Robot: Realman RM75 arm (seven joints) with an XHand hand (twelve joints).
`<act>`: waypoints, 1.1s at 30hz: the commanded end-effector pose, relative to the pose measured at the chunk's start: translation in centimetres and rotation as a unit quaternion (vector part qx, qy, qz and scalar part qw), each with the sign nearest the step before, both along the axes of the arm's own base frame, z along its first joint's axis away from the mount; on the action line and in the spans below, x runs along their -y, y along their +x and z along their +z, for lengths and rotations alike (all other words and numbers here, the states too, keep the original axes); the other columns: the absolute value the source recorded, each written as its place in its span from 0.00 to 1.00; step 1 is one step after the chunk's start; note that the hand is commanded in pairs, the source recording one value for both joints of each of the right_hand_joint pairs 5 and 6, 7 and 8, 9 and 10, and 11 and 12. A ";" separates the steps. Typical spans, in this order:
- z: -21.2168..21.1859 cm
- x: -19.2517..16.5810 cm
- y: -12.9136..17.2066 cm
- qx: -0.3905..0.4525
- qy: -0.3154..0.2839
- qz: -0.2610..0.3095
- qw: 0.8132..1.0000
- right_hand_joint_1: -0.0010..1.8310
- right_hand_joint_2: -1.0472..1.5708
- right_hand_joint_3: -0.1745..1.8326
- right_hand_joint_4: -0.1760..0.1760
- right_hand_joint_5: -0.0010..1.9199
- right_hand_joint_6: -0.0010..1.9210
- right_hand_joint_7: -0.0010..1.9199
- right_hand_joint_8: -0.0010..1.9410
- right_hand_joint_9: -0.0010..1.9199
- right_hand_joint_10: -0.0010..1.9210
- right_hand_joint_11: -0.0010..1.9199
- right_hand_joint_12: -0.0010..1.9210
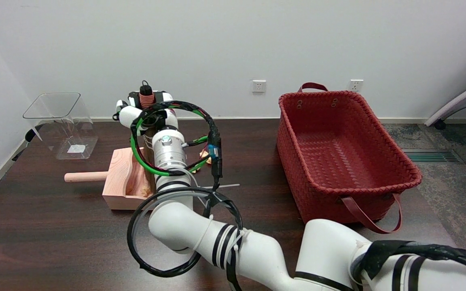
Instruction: Sweep the paper balls into the dustpan.
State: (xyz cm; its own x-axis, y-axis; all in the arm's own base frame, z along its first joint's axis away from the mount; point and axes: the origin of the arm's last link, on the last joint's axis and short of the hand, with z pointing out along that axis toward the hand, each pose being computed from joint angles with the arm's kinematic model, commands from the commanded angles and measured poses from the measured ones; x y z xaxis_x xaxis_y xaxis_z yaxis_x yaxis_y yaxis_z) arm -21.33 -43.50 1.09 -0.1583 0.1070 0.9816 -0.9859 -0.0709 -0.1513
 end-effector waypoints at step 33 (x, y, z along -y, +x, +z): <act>10.7 5.9 6.5 -0.352 -0.011 0.132 0.926 0.72 0.75 0.51 0.50 1.00 1.00 1.00 0.99 1.00 1.00 1.00 1.00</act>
